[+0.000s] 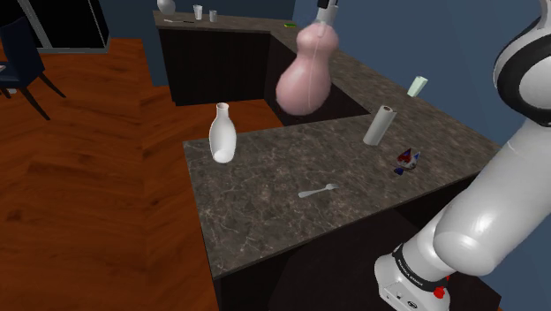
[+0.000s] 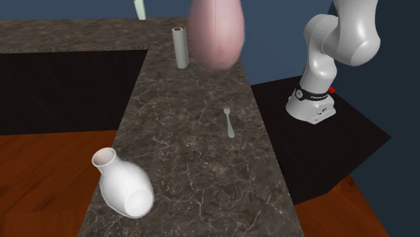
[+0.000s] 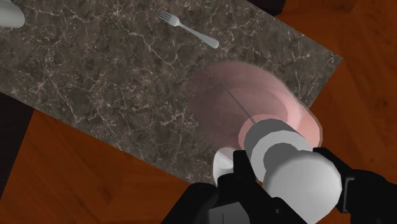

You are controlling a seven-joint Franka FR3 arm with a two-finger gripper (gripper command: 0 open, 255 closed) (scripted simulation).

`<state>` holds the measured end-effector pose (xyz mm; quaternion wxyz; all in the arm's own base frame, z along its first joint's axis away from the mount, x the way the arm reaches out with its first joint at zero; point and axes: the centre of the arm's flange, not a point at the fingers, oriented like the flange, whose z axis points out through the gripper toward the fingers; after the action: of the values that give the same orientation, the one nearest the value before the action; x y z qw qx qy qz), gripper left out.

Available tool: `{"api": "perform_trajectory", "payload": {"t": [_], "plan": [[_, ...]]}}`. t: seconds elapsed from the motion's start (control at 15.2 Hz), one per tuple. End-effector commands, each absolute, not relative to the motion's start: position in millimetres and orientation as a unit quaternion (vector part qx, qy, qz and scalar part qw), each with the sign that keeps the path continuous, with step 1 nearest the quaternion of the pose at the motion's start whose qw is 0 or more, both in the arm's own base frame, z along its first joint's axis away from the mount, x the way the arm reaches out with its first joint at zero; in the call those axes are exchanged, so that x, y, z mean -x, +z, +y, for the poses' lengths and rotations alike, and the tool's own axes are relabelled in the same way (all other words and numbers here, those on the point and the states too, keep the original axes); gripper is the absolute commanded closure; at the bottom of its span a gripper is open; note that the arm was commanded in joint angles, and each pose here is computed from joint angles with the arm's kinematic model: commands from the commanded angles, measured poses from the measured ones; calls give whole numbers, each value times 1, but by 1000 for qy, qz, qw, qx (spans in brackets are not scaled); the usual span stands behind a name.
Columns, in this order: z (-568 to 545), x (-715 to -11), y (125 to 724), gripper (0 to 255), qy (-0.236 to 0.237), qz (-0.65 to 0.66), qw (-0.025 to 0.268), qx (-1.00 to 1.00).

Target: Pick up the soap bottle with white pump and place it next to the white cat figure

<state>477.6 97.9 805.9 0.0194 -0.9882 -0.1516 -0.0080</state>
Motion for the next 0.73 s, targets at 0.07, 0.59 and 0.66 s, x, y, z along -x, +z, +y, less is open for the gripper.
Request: {"api": "perform_trajectory", "payload": {"t": [0.07, 0.59, 0.66], "plan": [[64, -462, 808, 255, -9, -152, 20, 988], [-32, -420, 808, 255, -9, -152, 20, 988], [-45, -415, 808, 255, -9, -152, 20, 988]]}}
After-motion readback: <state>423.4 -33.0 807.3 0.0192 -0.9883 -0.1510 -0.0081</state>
